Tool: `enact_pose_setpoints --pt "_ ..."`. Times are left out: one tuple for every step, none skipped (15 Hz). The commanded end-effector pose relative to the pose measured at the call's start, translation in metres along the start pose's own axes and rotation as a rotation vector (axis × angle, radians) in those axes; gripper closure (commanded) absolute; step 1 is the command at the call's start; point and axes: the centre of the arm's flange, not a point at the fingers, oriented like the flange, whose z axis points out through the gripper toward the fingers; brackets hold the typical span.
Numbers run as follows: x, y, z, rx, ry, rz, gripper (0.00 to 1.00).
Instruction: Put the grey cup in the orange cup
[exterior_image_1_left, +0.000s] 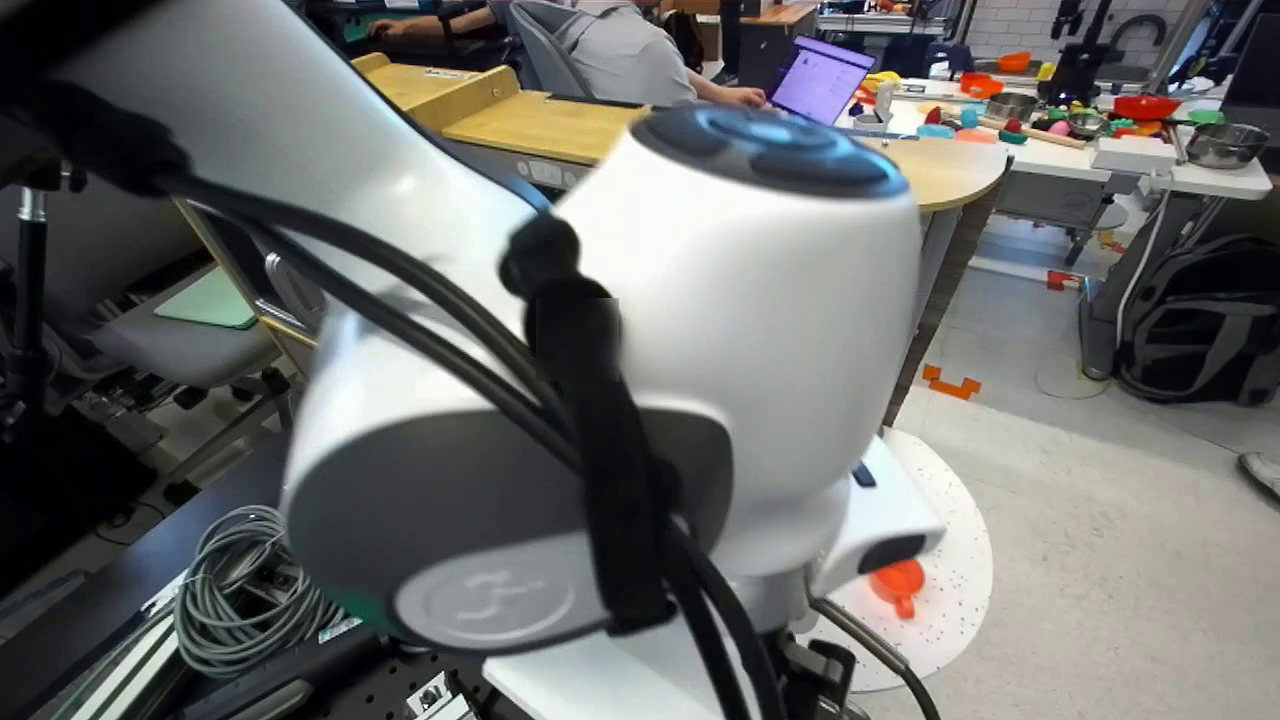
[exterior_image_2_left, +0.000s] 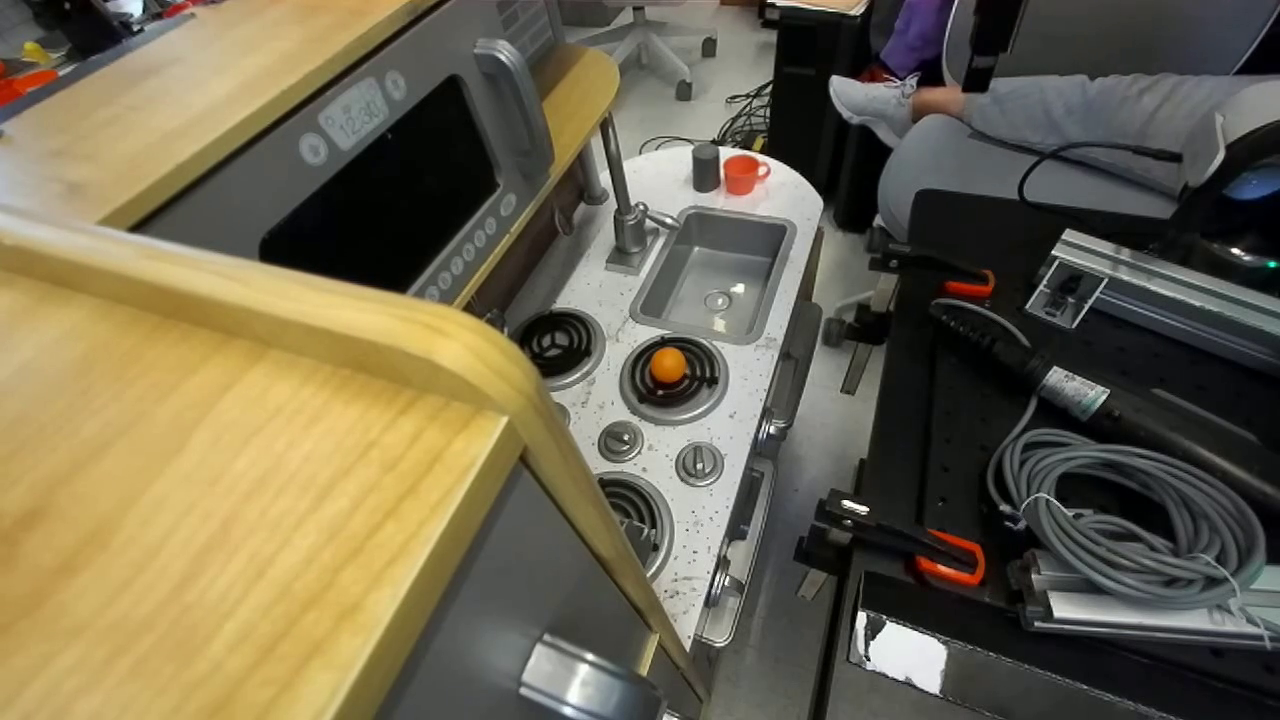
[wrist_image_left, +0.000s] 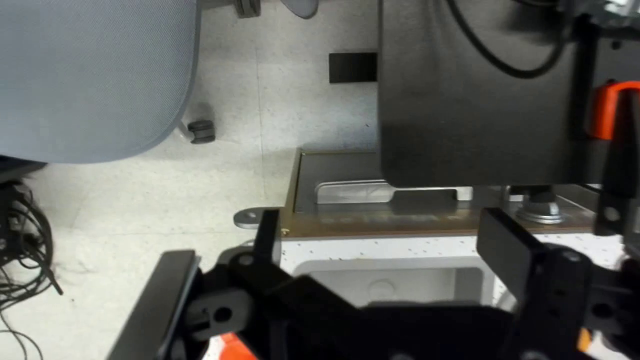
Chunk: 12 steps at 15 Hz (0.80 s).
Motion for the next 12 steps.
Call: enact_pose_setpoints --pt "0.039 0.059 0.057 -0.030 -0.037 0.090 0.00" --pt "0.047 0.070 0.068 -0.033 -0.038 0.118 0.00" --pt "0.059 0.079 0.075 -0.039 -0.032 0.138 0.00" --pt "0.071 0.089 0.083 -0.042 -0.027 0.158 0.00" --pt "0.082 0.097 0.089 -0.043 -0.021 0.176 0.00" --pt "0.097 0.106 0.094 -0.052 -0.015 0.192 0.00" --pt "0.109 0.115 0.100 -0.061 -0.009 0.210 0.00" --pt "0.122 0.122 0.102 -0.073 -0.003 0.223 0.00" --pt "0.134 0.128 0.105 -0.084 0.005 0.234 0.00" --pt "0.145 0.134 0.107 -0.093 0.012 0.249 0.00" --pt "0.156 0.137 0.109 -0.103 0.017 0.259 0.00" --pt "0.167 0.139 0.114 -0.115 0.022 0.272 0.00"
